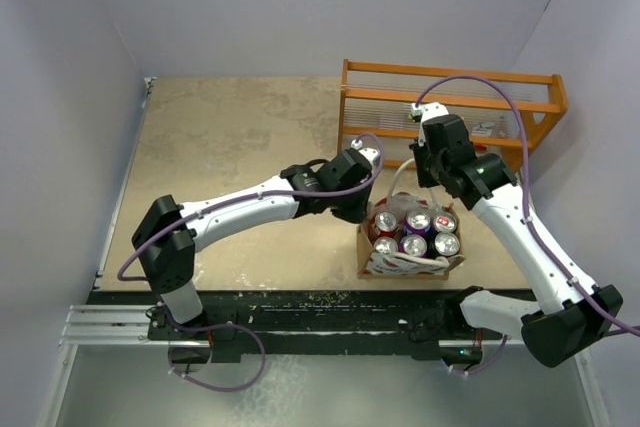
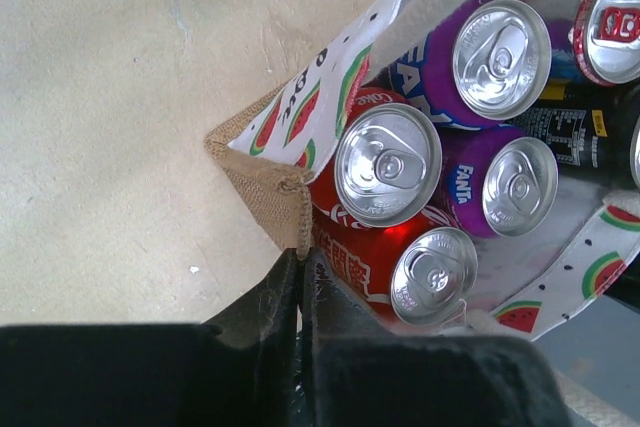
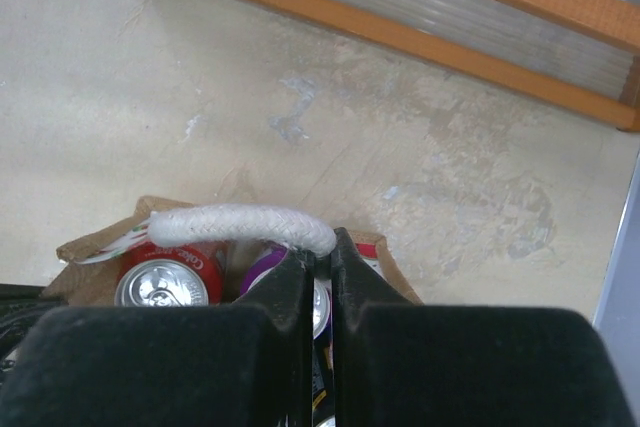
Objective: Take the beverage out of the canvas bag
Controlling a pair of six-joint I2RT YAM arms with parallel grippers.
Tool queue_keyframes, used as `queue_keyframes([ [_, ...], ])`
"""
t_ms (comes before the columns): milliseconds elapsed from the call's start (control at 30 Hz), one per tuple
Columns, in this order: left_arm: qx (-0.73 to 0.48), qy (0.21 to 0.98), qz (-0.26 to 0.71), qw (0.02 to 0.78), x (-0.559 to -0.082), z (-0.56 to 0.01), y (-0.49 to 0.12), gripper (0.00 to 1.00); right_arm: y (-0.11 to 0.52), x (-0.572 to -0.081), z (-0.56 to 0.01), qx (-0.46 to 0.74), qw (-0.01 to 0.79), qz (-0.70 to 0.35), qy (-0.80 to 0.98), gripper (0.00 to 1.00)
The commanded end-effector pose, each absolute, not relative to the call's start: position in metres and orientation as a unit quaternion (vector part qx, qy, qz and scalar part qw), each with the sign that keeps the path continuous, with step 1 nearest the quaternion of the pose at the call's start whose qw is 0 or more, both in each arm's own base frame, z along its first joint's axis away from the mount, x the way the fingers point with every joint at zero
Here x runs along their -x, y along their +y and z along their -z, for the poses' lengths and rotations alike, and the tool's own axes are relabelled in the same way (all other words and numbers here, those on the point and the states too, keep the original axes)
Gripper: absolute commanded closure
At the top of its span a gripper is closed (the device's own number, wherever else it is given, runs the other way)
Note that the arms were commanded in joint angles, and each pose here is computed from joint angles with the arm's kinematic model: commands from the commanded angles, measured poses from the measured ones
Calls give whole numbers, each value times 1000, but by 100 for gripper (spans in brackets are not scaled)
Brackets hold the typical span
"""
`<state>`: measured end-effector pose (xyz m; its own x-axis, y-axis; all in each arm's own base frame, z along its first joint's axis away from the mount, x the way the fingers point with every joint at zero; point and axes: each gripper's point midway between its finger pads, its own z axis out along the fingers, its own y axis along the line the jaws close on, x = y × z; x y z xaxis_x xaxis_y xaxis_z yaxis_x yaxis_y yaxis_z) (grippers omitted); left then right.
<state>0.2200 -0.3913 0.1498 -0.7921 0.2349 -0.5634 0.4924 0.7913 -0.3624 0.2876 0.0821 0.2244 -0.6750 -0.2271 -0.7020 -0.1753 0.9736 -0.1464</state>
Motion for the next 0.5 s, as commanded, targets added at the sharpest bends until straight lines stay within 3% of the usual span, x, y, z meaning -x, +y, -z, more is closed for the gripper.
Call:
queue_keyframes([
  [0,-194,906,238,292,-256,-163,-388,98,78,-292,-238,90,417,36,904,100],
  [467,-195,892,242,327,-300,-186,-391,100,77,-299,-252,81,435,35,896,100],
])
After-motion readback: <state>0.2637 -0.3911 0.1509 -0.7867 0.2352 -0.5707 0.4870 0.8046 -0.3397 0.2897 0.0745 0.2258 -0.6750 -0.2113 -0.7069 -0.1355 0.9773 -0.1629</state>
